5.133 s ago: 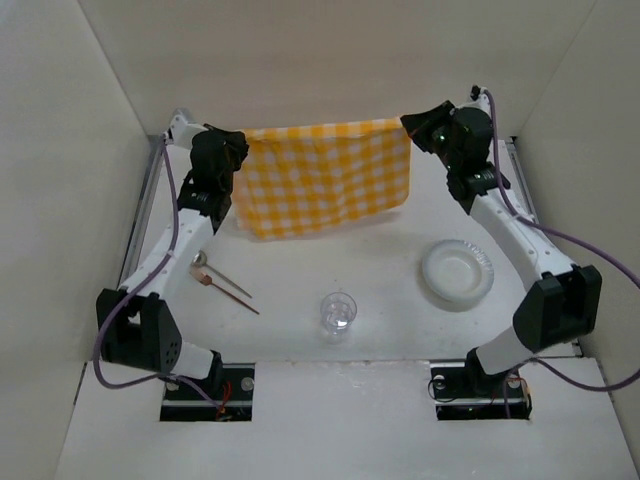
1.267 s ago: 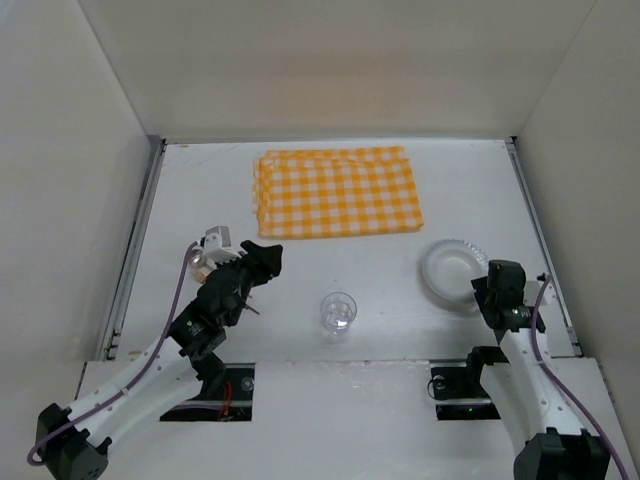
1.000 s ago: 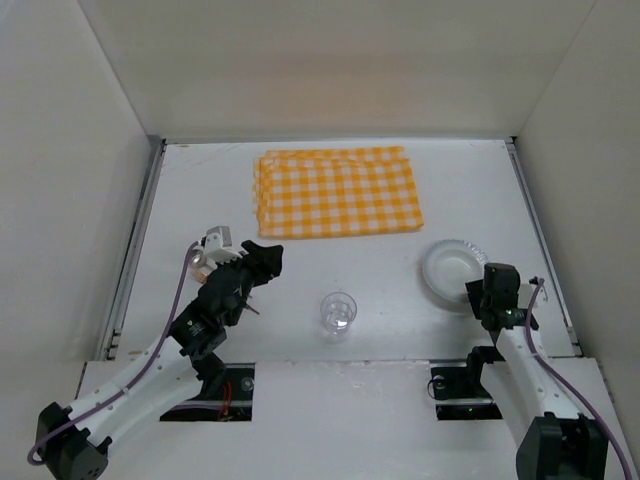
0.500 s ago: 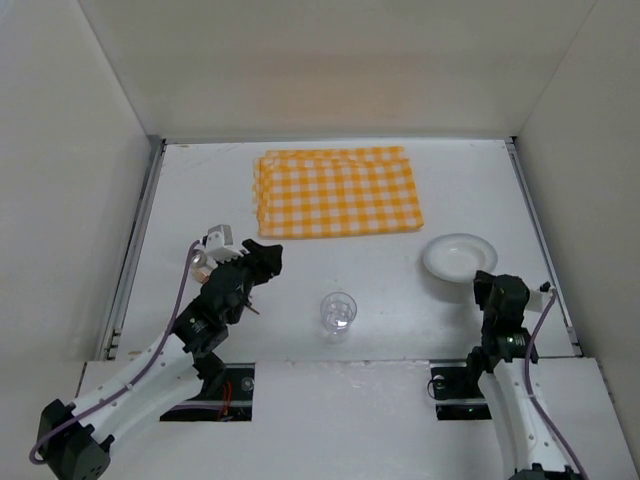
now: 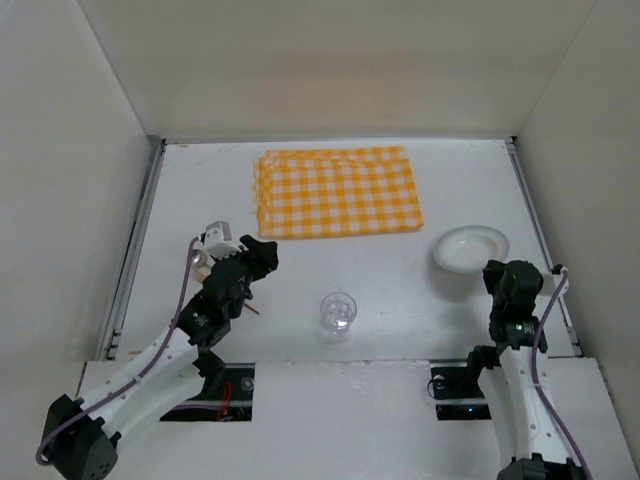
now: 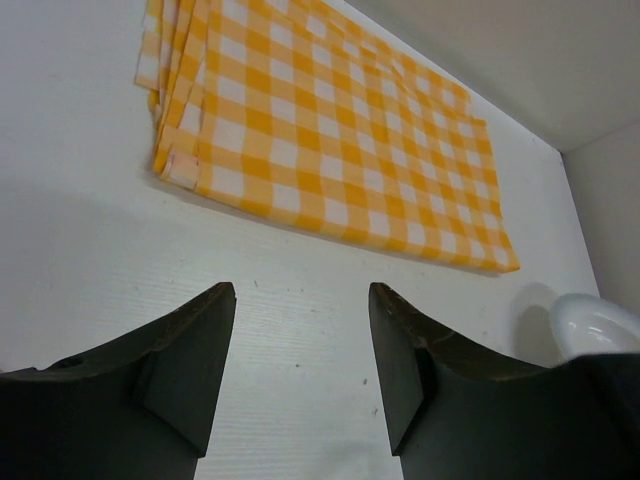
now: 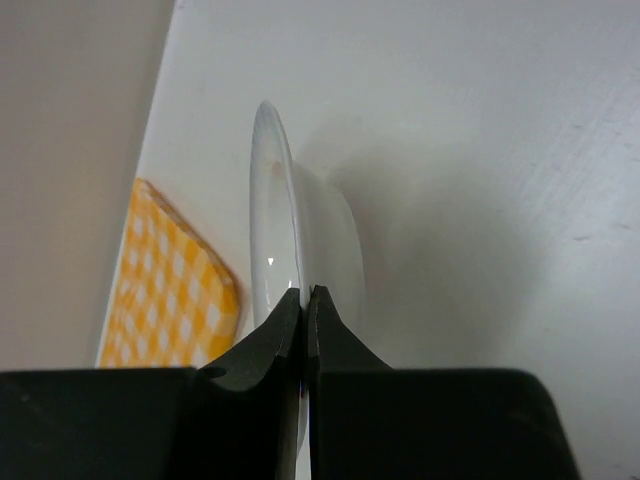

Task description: Set the dinner table for one person

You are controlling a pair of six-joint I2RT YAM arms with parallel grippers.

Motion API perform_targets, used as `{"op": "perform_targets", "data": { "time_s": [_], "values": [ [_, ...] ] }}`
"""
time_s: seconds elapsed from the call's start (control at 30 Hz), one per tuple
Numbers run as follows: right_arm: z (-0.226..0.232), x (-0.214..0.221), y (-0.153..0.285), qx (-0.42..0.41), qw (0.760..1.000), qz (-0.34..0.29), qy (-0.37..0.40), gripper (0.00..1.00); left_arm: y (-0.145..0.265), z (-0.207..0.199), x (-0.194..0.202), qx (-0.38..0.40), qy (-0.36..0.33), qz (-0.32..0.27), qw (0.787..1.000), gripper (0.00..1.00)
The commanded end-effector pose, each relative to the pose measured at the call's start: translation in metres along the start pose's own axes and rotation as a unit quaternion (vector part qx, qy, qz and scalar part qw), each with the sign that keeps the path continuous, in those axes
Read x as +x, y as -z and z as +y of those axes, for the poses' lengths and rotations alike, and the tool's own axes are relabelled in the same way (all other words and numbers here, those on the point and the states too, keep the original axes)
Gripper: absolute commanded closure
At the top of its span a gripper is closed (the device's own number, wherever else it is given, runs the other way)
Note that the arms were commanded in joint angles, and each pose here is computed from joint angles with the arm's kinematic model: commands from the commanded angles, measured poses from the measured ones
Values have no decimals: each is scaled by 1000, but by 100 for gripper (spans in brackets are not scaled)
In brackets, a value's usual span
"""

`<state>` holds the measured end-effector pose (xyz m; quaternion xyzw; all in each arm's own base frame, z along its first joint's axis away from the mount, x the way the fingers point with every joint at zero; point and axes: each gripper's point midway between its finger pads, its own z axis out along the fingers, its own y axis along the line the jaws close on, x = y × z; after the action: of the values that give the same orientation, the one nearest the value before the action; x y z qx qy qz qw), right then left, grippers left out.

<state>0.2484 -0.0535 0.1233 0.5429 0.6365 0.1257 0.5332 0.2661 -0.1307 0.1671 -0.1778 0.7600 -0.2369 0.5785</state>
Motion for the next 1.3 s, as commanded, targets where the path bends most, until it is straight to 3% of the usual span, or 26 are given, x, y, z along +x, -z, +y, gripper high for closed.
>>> {"op": "perform_targets", "data": {
  "time_s": [0.0,0.2,0.4,0.57,0.67,0.8,1.03,1.27],
  "values": [
    [130,-53,32,-190,980,-42,-46,100,-4,-8,-17,9,4,-19,1000,47],
    [223,-39,53,-295,953,13,-74,100,-19,-10,-25,0,19,-23,1000,46],
    [312,50,42,-365,920,122,-82,100,-42,2,-28,-16,36,-45,998,49],
    [363,125,22,-406,891,189,-83,100,-52,18,-22,-29,15,-54,998,79],
    [384,161,5,-421,876,218,-86,100,-56,28,-12,-44,7,-43,998,86],
    [393,197,-15,-424,869,237,-89,100,-57,35,-8,-52,1,-39,998,85],
    [369,239,-52,-387,879,260,-102,100,-60,40,-4,-60,-2,-35,998,83],
    [342,258,-65,-368,881,273,-117,100,-64,39,1,-59,-5,-28,998,83]
  ]
}}
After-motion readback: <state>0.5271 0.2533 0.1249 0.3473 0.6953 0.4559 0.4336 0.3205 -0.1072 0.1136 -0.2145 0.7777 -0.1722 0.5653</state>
